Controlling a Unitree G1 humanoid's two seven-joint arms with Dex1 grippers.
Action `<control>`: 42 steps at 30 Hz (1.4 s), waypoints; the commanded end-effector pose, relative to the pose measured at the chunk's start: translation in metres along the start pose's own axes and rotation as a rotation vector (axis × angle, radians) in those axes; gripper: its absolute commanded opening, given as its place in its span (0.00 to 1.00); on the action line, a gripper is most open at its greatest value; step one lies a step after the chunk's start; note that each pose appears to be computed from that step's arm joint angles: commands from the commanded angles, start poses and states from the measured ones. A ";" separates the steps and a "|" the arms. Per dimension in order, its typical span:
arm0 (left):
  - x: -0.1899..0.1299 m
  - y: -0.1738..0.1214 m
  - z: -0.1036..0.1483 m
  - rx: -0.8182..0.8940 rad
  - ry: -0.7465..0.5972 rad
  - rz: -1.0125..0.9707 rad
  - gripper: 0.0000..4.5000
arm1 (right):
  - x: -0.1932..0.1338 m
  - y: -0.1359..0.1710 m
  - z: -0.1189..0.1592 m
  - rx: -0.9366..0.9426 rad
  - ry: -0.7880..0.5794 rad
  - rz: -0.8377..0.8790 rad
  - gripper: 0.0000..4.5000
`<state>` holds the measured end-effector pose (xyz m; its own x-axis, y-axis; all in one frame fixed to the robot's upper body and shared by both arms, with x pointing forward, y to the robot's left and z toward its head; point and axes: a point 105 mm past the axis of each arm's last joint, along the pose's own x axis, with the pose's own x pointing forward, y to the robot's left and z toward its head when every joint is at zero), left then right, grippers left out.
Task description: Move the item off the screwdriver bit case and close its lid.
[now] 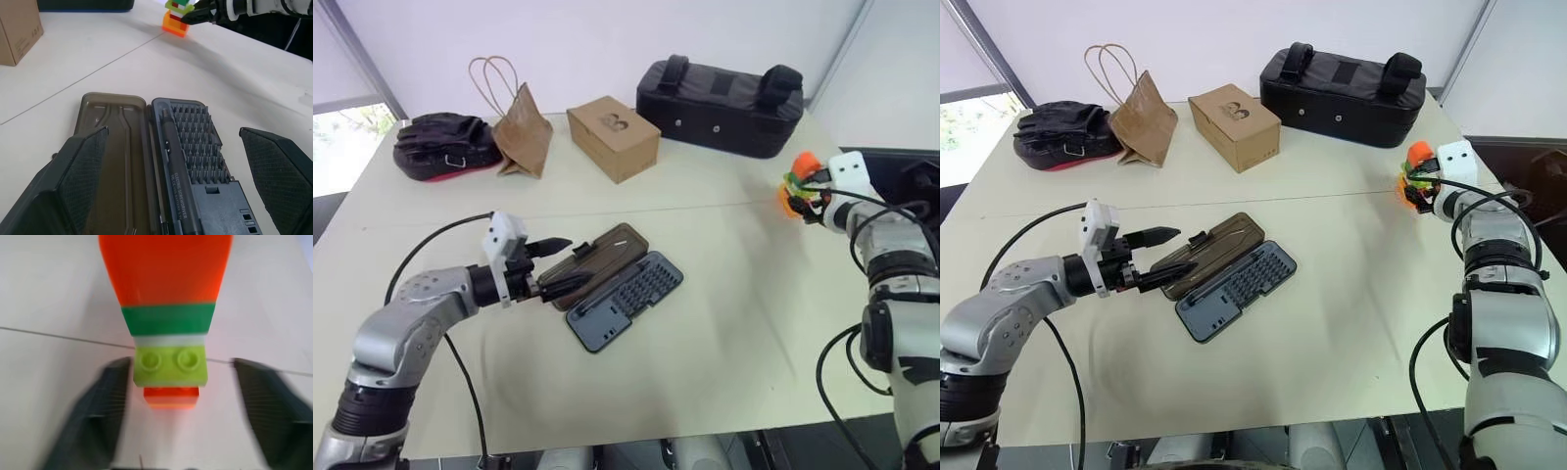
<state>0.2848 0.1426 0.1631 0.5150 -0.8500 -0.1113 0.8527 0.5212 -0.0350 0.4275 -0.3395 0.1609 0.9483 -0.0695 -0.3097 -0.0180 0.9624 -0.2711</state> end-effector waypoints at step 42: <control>0.040 0.083 -0.045 0.174 0.253 0.014 1.00 | -0.197 0.164 0.075 -0.205 -0.320 1.047 0.98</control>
<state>0.3696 0.1525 0.1085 0.5120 -0.7853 -0.3481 0.8533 0.5114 0.1016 0.2664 -0.1535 0.2363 0.4742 0.8391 -0.2666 -0.8801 0.4605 -0.1160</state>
